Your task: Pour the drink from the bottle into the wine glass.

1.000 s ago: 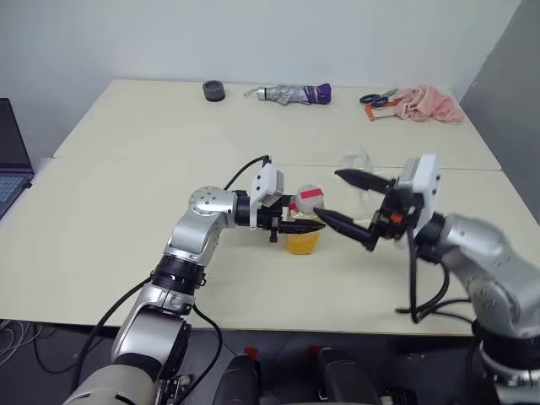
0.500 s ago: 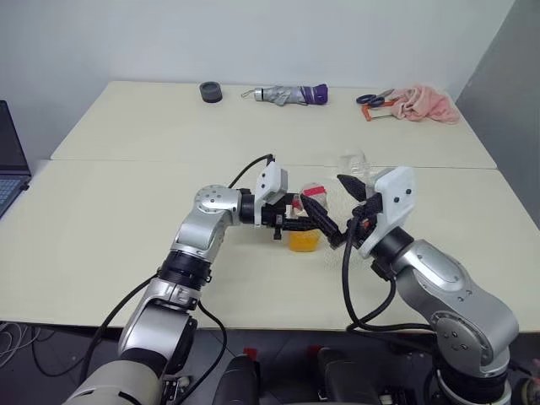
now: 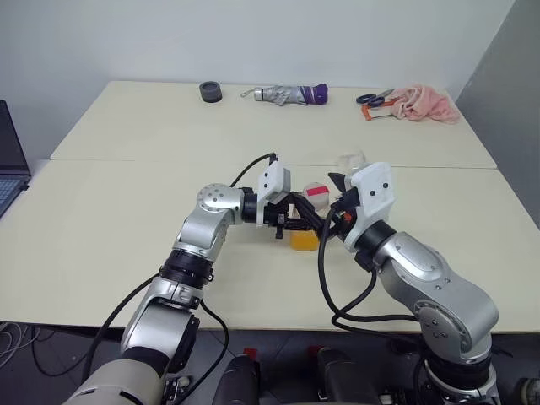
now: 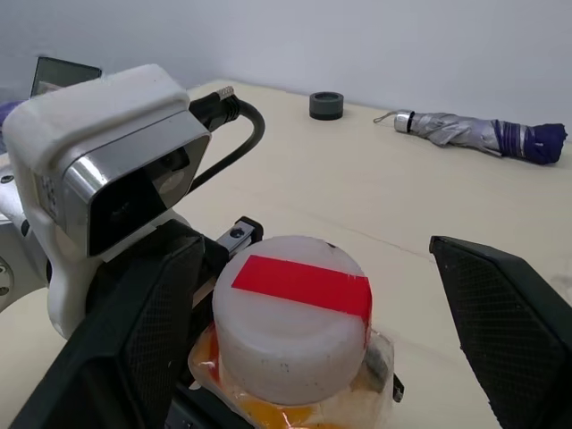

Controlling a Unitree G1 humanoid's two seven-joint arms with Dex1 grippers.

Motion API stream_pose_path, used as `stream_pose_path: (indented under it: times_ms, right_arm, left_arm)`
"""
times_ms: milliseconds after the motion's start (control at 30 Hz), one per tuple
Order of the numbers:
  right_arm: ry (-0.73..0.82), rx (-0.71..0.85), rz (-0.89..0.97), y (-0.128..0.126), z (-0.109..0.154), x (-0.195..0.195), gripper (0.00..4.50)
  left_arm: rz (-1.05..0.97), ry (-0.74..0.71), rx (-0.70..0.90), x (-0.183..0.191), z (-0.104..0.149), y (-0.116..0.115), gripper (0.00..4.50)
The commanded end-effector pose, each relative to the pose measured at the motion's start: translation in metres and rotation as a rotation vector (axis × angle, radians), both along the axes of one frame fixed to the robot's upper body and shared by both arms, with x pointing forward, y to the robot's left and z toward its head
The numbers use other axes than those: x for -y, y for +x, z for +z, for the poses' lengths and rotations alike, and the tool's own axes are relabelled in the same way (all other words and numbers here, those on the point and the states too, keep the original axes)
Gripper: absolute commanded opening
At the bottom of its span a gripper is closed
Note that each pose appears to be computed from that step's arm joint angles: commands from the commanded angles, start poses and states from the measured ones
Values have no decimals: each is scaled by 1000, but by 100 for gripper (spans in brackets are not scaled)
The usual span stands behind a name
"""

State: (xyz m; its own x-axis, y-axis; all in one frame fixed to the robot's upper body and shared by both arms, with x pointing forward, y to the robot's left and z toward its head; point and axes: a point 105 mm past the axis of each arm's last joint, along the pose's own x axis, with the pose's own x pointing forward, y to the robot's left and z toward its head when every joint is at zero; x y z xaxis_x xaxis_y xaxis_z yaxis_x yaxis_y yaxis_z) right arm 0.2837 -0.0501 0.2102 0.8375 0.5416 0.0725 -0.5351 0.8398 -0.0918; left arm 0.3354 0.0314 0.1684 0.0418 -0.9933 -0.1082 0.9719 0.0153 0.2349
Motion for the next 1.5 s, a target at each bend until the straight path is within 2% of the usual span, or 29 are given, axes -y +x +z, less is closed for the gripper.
stream_pose_path:
  times_ms: [33, 133, 233, 400, 533, 667, 767, 867, 967, 1067, 1300, 1333, 1500]
  right_arm:
    - [40, 49, -21, -2, 11, 1, 430]
    - [59, 41, -27, -1, 10, 1, 430]
    - [69, 48, -29, -1, 11, 2, 373]
    - [64, 42, -16, -3, 8, 2, 200]
    - [61, 47, 21, -5, 4, 0, 194]
    - [9, 99, 231, -8, 0, -12, 194]
    - [-101, 126, 611, -14, -5, -19, 194]
    - [-260, 96, 821, -3, -9, -11, 194]
    - [-340, 50, 900, 13, -8, -3, 194]
    - [-324, 29, 906, 23, -2, -1, 194]
    - [-264, 56, 798, 27, 12, 18, 436]
    - [-258, 65, 773, 26, 14, 23, 450]
    - [-253, 60, 677, 11, 12, 45, 450]
  left_arm:
    - [-15, -24, 67, 3, 17, 0, 181]
    - [-14, -22, 67, 2, 17, 0, 181]
    - [-13, -22, 67, 2, 17, 0, 181]
    - [-11, -23, 66, 3, 17, 0, 181]
    - [-14, -22, 59, 2, 16, -1, 181]
    - [-42, -13, 46, -1, 15, -5, 180]
    - [-103, 24, 50, -3, 14, -13, 180]
    - [-132, 51, 66, -5, 14, -16, 180]
    - [-130, 65, 86, -6, 14, -15, 180]
    - [-113, 55, 93, -7, 15, -14, 178]
    - [-66, 25, 81, -10, 16, -11, 177]
    - [-65, 22, 80, -10, 16, -12, 177]
    - [-58, 5, 74, -10, 17, -12, 177]
